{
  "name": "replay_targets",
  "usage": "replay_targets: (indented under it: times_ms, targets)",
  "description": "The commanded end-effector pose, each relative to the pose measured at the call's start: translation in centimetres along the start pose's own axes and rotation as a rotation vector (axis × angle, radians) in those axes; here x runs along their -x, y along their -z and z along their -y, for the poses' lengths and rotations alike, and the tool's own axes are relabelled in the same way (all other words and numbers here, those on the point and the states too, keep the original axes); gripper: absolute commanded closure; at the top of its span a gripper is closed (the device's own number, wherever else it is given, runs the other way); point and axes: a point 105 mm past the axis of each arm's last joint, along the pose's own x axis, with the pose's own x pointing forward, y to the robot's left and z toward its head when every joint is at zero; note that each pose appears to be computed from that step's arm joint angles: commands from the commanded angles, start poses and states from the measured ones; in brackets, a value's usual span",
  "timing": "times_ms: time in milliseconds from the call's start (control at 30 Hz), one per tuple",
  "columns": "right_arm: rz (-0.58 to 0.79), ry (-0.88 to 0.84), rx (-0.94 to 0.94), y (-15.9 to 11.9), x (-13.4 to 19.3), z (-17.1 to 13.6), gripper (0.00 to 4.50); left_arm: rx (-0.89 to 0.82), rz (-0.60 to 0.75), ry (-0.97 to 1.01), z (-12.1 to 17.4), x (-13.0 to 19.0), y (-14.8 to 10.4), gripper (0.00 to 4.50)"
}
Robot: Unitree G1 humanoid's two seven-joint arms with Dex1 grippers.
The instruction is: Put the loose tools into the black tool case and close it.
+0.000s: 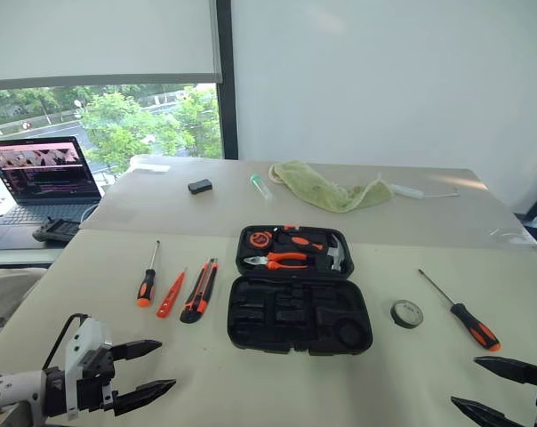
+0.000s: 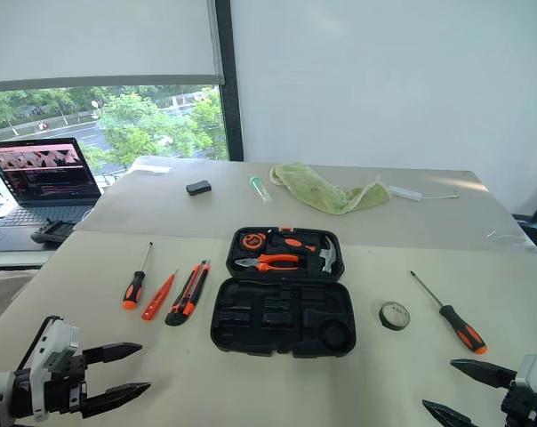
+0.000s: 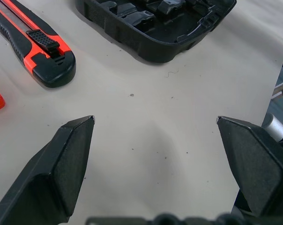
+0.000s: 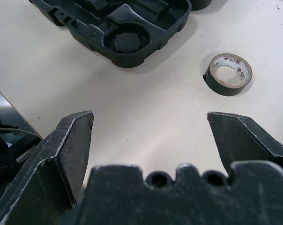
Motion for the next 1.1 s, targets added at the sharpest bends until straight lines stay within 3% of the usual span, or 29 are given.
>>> replay_targets:
  times_ms: [33,200,333,467,633,767,967,1100]
  targets:
    - [0.028,0.023,0.040,-0.8,0.5,0.2,0.00,-0.042,0.057,-0.026,-0.3,-0.2,-1.8,0.01]
    - [0.115,0.003,0.056,-2.3,-0.5,-0.4,0.00,-0.042,0.136,-0.130,-1.8,-1.6,-4.2,0.01]
    - [0.294,-0.070,0.046,-5.8,-1.7,-1.8,0.00,0.112,0.212,-0.354,-4.8,-1.3,-5.3,0.01]
    - [0.393,-0.272,0.094,-9.5,-3.0,-5.0,0.00,0.195,0.048,-0.624,-8.3,-0.1,-5.5,0.01]
    - [0.364,-0.390,0.148,-10.2,-3.9,-6.0,0.00,0.273,-0.136,-0.757,-11.4,-0.1,-6.7,0.01]
    - [0.349,-0.415,0.178,-10.4,-3.9,-5.8,0.00,0.401,-0.270,-0.803,-11.9,-0.6,-6.6,0.01]
    - [0.370,-0.399,0.189,-10.8,-4.1,-5.9,0.00,0.429,-0.332,-0.841,-13.4,-3.5,-7.9,0.01]
    - [0.383,-0.373,0.178,-10.8,-4.2,-6.5,0.00,0.445,-0.425,-0.932,-14.7,-4.1,-7.3,0.01]
